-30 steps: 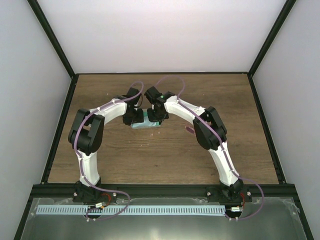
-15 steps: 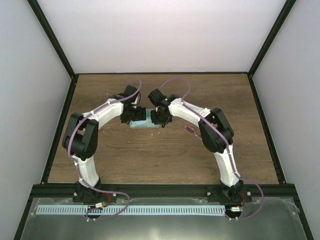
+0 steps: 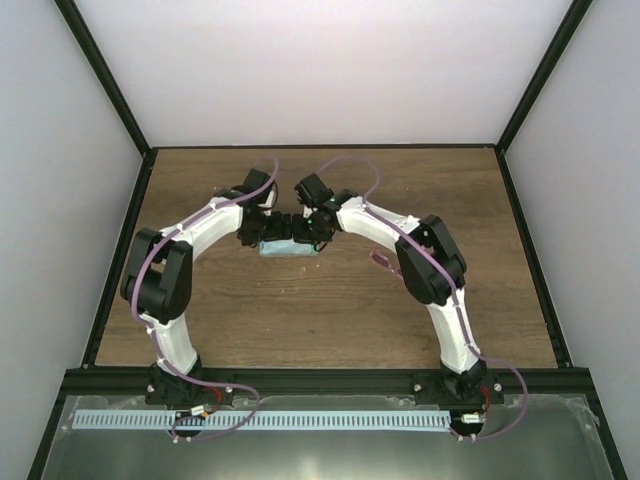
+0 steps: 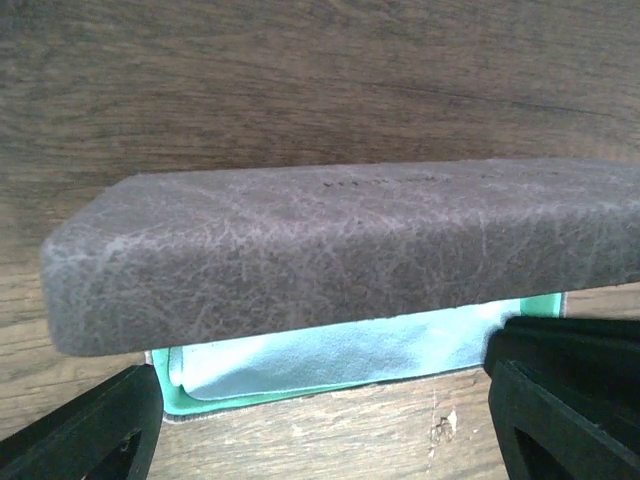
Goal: Organize the sunglasses
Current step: Place the glasses cleaning cloth in the sunglasses case, then fold the sunglasses at the center of the board.
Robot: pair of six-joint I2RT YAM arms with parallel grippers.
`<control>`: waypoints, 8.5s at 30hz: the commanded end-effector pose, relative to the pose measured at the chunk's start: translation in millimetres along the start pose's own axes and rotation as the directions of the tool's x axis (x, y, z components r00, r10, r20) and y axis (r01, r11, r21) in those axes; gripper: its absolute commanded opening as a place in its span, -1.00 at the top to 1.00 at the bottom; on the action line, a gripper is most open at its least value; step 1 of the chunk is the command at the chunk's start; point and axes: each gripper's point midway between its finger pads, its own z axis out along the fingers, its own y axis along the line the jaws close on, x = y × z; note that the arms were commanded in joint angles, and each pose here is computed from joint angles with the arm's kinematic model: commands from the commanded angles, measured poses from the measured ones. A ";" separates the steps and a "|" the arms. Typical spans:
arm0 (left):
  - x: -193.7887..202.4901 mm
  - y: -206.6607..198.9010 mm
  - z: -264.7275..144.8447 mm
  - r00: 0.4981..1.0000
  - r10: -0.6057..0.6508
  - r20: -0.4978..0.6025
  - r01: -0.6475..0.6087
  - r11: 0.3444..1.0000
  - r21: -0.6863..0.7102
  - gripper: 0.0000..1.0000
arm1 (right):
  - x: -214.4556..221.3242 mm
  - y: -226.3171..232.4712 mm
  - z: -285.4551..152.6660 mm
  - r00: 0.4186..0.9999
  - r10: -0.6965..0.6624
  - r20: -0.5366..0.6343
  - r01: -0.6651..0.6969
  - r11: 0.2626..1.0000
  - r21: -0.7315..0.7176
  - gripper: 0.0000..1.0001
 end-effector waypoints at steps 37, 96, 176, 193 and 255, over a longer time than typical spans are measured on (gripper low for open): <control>6.3 -16.7 15.5 0.997 0.075 0.000 -0.074 0.989 0.130 -0.82 | 1.9 -92.0 -123.8 0.939 0.200 0.281 -0.257 0.949 0.180 0.39; 92.2 -211.6 103.0 0.927 0.348 -0.137 -0.290 0.899 0.327 -0.57 | 106.9 -266.6 -117.1 0.927 0.352 0.131 -0.374 0.837 0.399 0.79; 88.1 -119.2 43.8 0.971 0.237 0.004 -0.232 0.944 0.233 -0.99 | 26.2 -202.0 -76.9 0.993 0.049 0.104 -0.081 0.937 0.340 0.57; 78.3 -144.8 47.3 0.964 0.266 -0.007 -0.251 0.920 0.301 -0.99 | -16.8 -222.3 -144.3 0.961 -0.018 0.276 -0.094 0.918 0.386 0.05; 91.9 -195.4 45.4 0.858 0.508 -0.078 -0.430 0.793 0.431 -0.88 | -55.1 -303.3 -115.5 0.962 0.112 0.250 -0.217 0.868 0.447 0.46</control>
